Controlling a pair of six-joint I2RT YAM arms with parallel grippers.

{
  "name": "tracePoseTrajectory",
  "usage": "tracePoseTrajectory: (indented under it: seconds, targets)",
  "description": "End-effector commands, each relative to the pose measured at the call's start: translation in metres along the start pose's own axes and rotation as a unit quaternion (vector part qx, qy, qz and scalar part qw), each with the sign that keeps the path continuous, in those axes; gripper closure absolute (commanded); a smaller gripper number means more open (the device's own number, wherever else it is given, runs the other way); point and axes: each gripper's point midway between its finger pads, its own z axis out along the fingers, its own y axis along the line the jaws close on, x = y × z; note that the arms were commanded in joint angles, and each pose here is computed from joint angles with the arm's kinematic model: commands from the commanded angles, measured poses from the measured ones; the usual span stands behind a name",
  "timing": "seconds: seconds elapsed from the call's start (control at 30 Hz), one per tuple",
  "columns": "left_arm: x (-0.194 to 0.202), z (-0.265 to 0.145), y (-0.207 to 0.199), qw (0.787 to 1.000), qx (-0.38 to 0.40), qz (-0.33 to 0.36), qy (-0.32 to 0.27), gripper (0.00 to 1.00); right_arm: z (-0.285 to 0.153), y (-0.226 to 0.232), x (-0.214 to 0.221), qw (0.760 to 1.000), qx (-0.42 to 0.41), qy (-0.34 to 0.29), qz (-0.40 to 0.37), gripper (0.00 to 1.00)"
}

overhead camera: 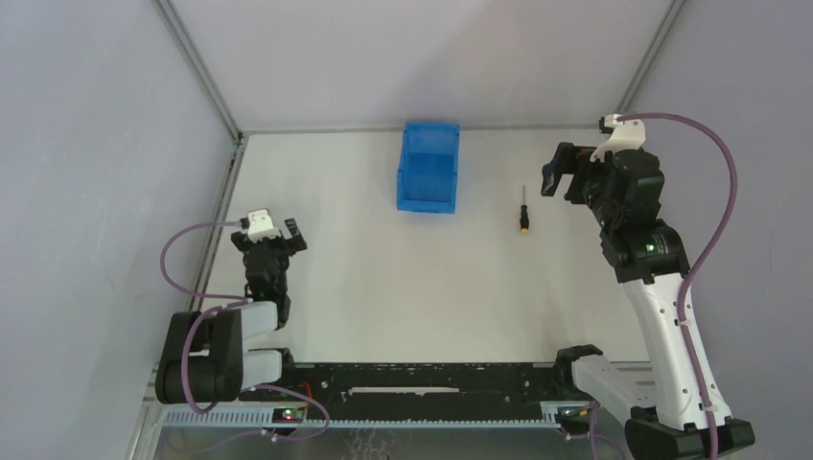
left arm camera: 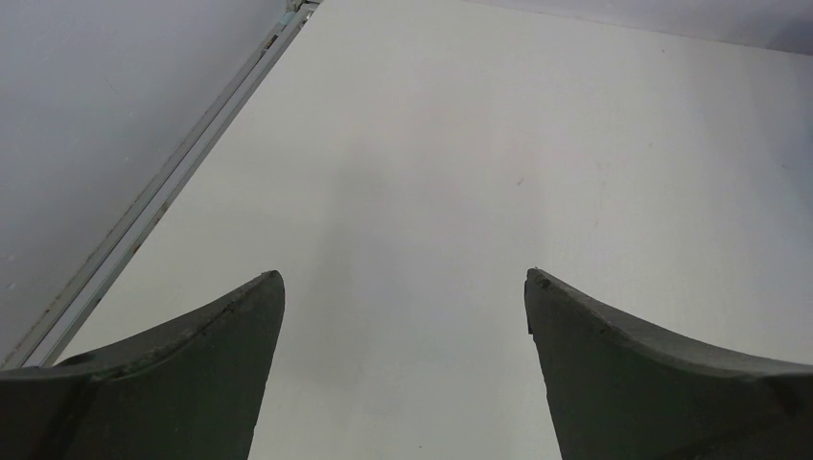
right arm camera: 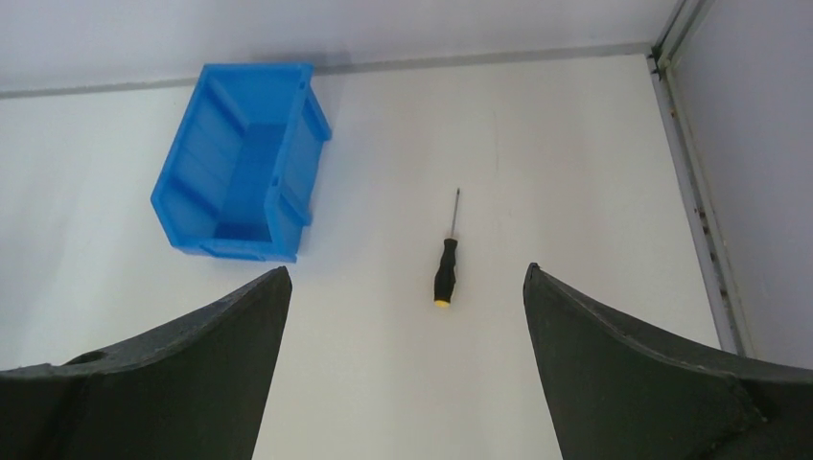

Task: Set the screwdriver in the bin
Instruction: Pick up the screwdriver from the center of the board.

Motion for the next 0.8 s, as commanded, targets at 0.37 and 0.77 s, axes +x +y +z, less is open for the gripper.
tracePoseTrajectory:
  seconds: [0.37,0.77]
  targets:
    - [-0.023,0.007,0.002,0.999,-0.007,0.002,-0.034,0.0,0.03,-0.008,0.026,0.997,0.024,0.067,0.023,0.01]
    - [-0.024,0.007,0.002,0.999,-0.007,0.002,-0.035,0.0,0.092,-0.018,0.097,0.98,0.043,0.187,0.045,0.05]
